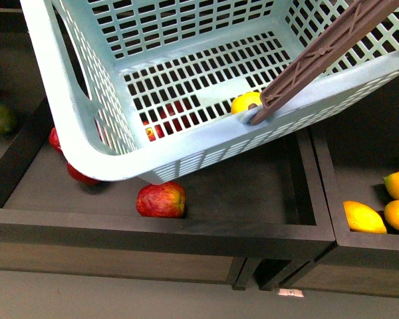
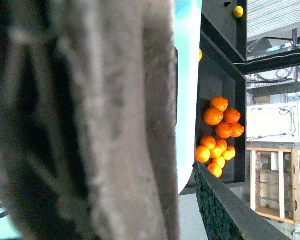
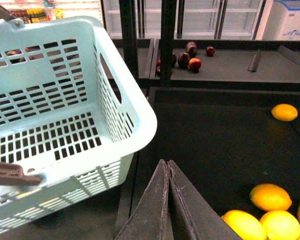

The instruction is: Pick lemon and mango into basket

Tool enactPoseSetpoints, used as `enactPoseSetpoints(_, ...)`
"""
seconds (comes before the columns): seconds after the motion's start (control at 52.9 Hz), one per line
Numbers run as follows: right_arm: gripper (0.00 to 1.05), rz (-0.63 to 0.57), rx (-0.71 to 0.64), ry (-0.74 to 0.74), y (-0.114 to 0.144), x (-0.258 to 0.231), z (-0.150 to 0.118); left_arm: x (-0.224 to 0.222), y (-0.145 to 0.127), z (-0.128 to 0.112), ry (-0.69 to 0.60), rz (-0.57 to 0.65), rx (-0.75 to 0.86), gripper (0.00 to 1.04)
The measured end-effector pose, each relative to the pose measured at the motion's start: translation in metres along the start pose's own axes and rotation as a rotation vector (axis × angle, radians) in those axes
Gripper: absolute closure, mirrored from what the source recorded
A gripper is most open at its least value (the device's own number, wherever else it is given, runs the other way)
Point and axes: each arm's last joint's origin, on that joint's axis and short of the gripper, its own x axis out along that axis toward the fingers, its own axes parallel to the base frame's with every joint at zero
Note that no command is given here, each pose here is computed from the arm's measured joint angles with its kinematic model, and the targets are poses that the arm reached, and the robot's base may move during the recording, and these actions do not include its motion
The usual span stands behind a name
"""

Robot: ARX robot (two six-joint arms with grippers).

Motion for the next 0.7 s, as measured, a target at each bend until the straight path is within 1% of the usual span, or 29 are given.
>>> enactPoseSetpoints(0.359,1.02,0.000,0.000,-0.001,0.000,-0.021,-0.008,0.000,0.000,0.000,-0.001,0.001,0.000,0.77)
enactPoseSetpoints(0.51,0.78,0.000,0.000,-0.006,0.000,-0.023,-0.009,0.000,0.000,0.000,-0.001,0.000,0.000,0.77)
enactPoseSetpoints(0.567,0.71,0.000,0.000,-0.006,0.000,-0.023,-0.009,0.000,0.000,0.000,0.000,0.001,0.000,0.77)
enactPoseSetpoints(0.605,0.64,0.000,0.000,-0.006,0.000,-0.023,-0.009,0.000,0.000,0.000,0.000,0.000,0.000,0.77)
enactPoseSetpoints(0.662,0.57,0.000,0.000,-0.006,0.000,-0.023,-0.009,0.000,0.000,0.000,-0.001,0.000,0.000,0.77)
enactPoseSetpoints(0.699,0.50,0.000,0.000,-0.006,0.000,-0.023,-0.009,0.000,0.000,0.000,0.000,0.001,0.000,0.77)
